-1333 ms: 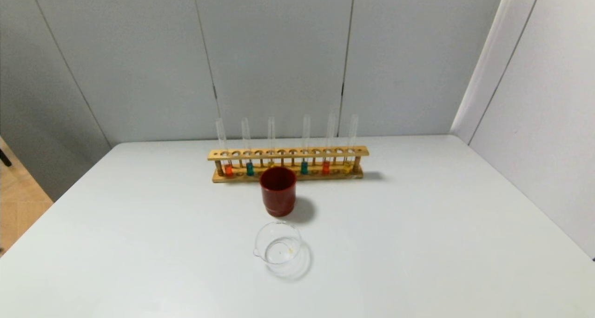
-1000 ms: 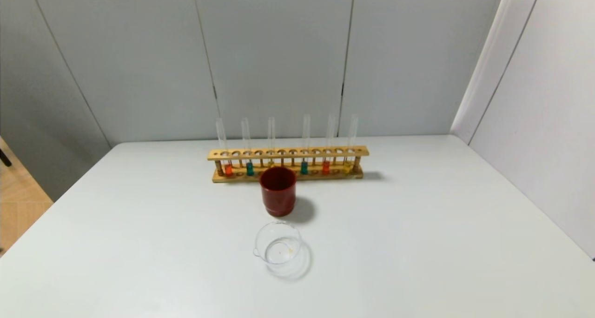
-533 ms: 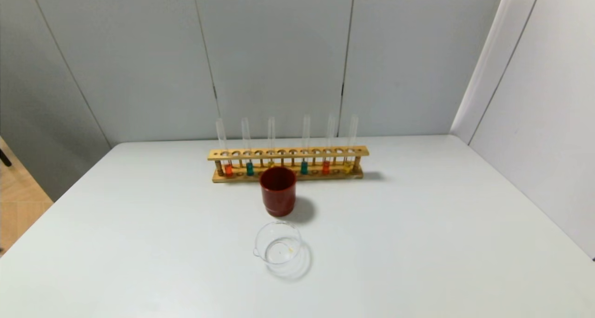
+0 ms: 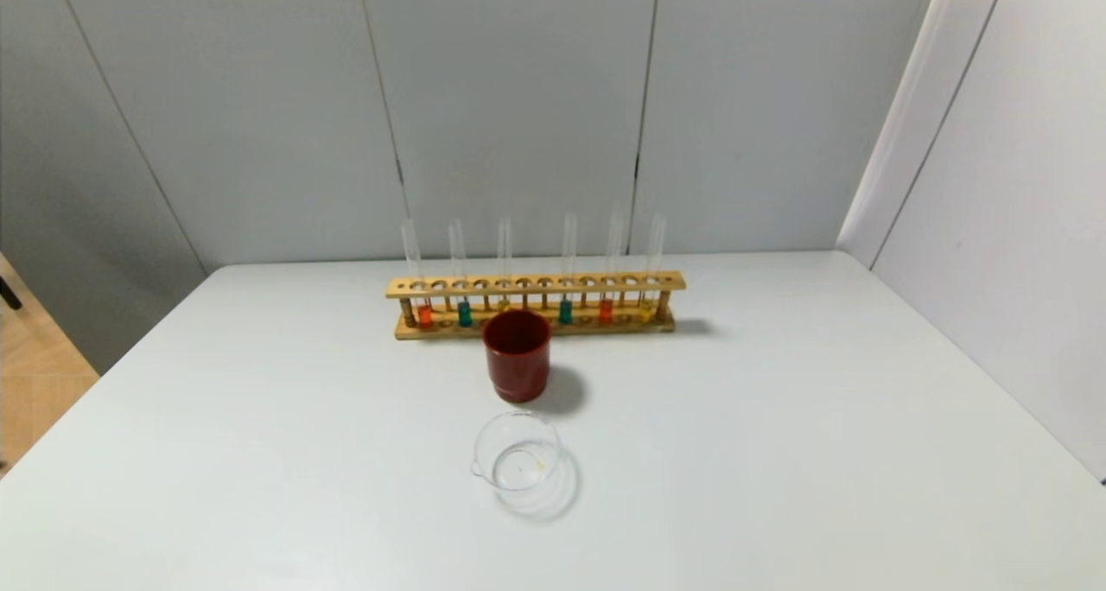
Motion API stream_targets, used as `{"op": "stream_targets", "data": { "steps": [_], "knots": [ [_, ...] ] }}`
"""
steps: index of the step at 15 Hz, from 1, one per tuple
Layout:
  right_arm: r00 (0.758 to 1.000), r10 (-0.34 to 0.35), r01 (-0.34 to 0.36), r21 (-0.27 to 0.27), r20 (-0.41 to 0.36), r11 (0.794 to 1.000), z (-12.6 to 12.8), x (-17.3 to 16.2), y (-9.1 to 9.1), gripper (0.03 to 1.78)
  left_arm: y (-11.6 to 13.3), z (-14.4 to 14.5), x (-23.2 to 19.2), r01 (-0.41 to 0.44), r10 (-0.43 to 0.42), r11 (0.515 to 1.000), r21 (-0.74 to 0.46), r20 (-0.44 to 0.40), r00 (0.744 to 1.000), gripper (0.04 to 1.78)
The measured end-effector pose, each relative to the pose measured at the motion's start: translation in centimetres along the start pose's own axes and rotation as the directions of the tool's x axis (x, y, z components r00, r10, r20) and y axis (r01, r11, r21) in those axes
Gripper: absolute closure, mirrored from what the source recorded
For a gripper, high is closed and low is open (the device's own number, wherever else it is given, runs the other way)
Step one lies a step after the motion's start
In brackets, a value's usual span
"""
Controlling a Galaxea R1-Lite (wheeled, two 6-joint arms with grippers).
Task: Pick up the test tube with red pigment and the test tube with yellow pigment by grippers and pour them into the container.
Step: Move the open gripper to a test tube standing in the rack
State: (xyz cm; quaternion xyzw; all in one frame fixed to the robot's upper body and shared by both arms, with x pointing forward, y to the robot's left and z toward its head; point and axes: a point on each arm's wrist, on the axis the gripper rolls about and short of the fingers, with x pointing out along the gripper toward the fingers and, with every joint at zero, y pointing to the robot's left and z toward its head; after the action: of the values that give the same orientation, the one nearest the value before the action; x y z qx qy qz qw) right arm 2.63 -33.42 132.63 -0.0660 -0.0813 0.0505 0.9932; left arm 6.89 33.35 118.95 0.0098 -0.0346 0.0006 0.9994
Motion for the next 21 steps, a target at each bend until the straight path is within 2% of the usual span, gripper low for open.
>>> {"op": "stream_targets", "data": {
  "steps": [3, 8, 13, 17, 21],
  "knots": [
    [1.0, 0.002, -0.002, 0.006, -0.006, 1.0, 3.6, 1.9, -0.7, 0.1, 0.0, 0.0, 0.0, 0.0, 0.0, 1.0, 0.0, 0.0, 1.0, 0.11],
    [1.0, -0.004, 0.004, 0.014, -0.016, 1.0, 9.6, 7.1, -2.0, 0.1, 0.0, 0.0, 0.0, 0.0, 0.0, 1.0, 0.0, 0.0, 1.0, 0.11],
    [0.999, -0.014, 0.018, 0.084, -0.046, 0.996, 14.0, 14.5, -3.4, 0.1, 0.0, 0.0, 0.0, 0.0, 0.0, 1.0, 0.0, 0.0, 1.0, 0.11],
    [0.996, -0.022, 0.032, 0.122, -0.089, 0.992, 15.4, 21.8, -4.7, 0.1, 0.0, 0.0, 0.0, 0.0, 0.0, 1.0, 0.001, 0.0, 1.0, 0.11],
    [0.992, -0.012, 0.029, 0.132, -0.127, 0.991, 14.1, 29.5, -5.7, 0.1, 0.0, 0.0, 0.0, 0.0, 0.0, 1.0, 0.0, 0.0, 1.0, 0.11]
  ]
}}
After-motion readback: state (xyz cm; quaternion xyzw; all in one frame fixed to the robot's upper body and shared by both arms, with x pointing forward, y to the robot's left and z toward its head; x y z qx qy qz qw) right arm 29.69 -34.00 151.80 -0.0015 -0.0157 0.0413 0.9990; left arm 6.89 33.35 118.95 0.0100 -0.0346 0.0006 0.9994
